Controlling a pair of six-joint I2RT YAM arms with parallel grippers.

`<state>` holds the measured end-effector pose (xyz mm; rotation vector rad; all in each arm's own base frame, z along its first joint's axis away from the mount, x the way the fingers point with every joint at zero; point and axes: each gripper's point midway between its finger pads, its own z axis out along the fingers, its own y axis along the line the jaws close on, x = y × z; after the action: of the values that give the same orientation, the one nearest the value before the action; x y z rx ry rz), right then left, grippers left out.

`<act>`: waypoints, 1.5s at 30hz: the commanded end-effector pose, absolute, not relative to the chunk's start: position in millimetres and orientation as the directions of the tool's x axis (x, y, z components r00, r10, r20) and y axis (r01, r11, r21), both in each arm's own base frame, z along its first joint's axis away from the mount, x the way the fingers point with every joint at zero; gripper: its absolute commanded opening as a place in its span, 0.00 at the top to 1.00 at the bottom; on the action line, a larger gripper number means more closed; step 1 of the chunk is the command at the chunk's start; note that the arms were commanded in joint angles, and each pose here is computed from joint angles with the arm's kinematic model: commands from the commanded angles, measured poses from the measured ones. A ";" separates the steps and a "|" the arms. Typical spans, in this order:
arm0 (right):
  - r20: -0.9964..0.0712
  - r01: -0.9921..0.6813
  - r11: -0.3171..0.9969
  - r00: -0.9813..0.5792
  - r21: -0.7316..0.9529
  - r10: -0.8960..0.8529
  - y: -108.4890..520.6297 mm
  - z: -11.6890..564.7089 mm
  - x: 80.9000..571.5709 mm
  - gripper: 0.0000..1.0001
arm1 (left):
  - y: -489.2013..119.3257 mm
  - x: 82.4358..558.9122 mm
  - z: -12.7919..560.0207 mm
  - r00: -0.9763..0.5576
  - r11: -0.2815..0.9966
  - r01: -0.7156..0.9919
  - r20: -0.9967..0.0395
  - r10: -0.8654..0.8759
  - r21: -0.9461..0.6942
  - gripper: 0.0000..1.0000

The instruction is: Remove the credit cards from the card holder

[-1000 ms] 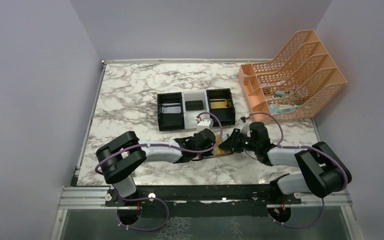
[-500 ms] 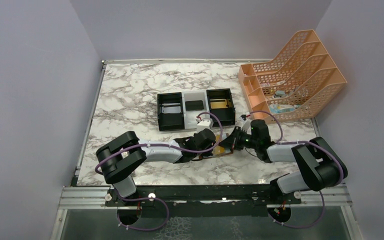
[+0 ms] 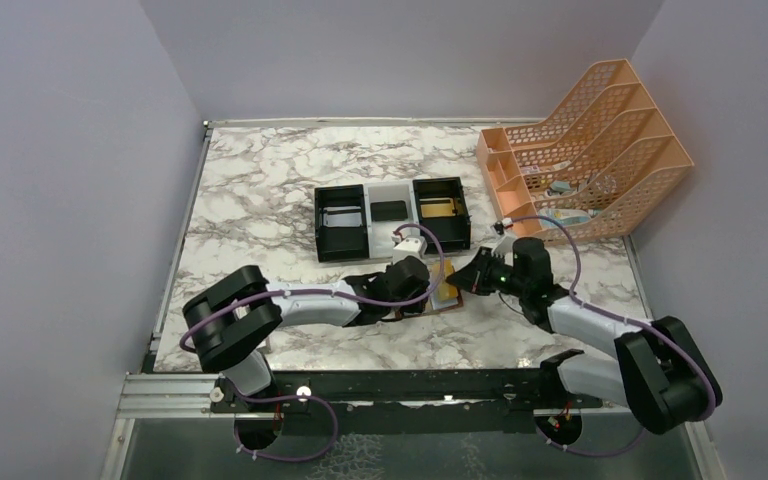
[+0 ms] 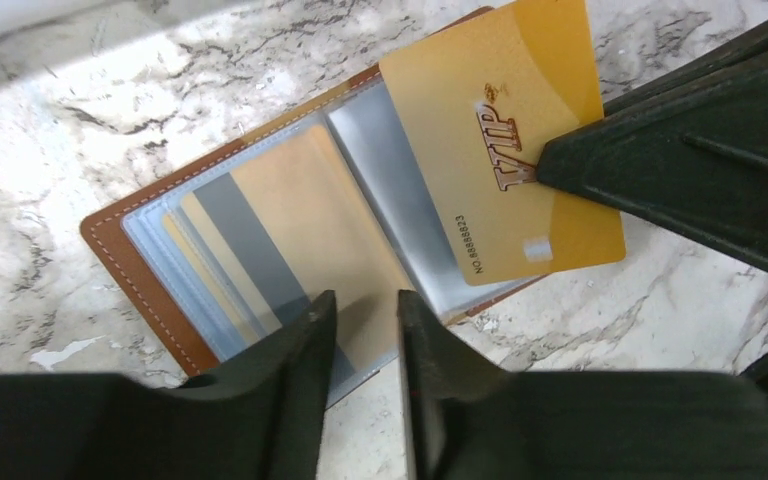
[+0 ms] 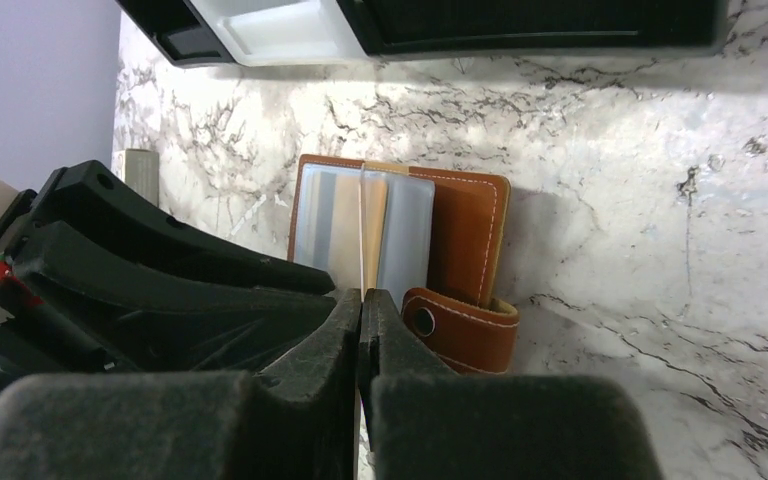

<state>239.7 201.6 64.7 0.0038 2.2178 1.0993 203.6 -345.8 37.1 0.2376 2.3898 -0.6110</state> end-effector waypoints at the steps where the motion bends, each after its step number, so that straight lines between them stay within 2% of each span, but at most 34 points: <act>1: -0.632 -0.321 0.679 -0.727 0.660 0.270 193.3 79.9 245.4 0.99 | -349.9 204.3 74.6 -0.717 0.837 0.397 -0.696 0.027 -0.376 0.62; 7: -0.705 -0.393 0.674 -0.654 0.626 0.273 189.8 101.1 243.8 0.99 | -349.4 225.1 133.8 -0.636 0.842 0.402 -0.771 -0.024 -0.358 0.43; 12: -0.776 -0.431 0.694 -0.556 0.576 0.298 184.0 131.4 255.2 0.99 | -336.6 250.5 182.1 -0.568 0.863 0.362 -0.817 -0.096 -0.353 0.21; 15: -0.819 -0.435 0.727 -0.481 0.532 0.312 177.9 153.3 269.9 0.99 | -321.8 252.5 186.0 -0.558 0.850 0.339 -0.813 -0.165 -0.404 0.12; 18: -0.843 -0.386 0.783 -0.441 0.488 0.308 167.8 162.7 287.6 0.99 | -299.5 244.9 164.6 -0.571 0.840 0.320 -0.797 -0.197 -0.438 0.03; 21: -0.852 -0.410 0.765 -0.402 0.496 0.337 166.2 178.4 301.7 0.99 | -270.8 246.9 149.3 -0.586 0.865 0.272 -0.786 -0.199 -0.421 0.01; 27: -0.807 -0.445 0.689 -0.454 0.572 0.378 160.0 194.8 340.8 0.99 | -222.2 247.3 146.3 -0.572 0.891 0.197 -0.786 -0.234 -0.409 0.01; 32: -0.859 -0.512 0.694 -0.370 0.507 0.355 162.4 217.0 366.1 0.99 | -201.0 249.1 158.8 -0.531 0.880 0.181 -0.797 -0.288 -0.439 0.01; 36: -0.932 -0.613 0.703 -0.247 0.361 0.264 165.4 233.9 373.0 0.99 | -196.1 252.4 156.4 -0.538 0.888 0.178 -0.798 -0.272 -0.423 0.01; 40: -0.994 -0.686 0.724 0.014 0.070 0.109 164.4 251.1 369.0 0.99 | -195.2 255.9 146.4 -0.563 0.899 0.187 -0.793 -0.233 -0.396 0.01; 42: -0.989 -0.666 0.739 0.149 -0.102 -0.003 162.4 255.7 367.3 0.99 | -199.5 256.3 142.0 -0.580 0.894 0.201 -0.784 -0.222 -0.401 0.01; 45: -0.933 -0.667 0.654 0.283 -0.357 -0.221 173.7 240.5 365.8 0.99 | -206.9 257.4 140.8 -0.591 0.880 0.214 -0.774 -0.229 -0.424 0.01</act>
<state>367.3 164.1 230.9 -0.5119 1.5019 0.6342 259.1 -194.0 141.4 -0.0671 2.1091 -0.5372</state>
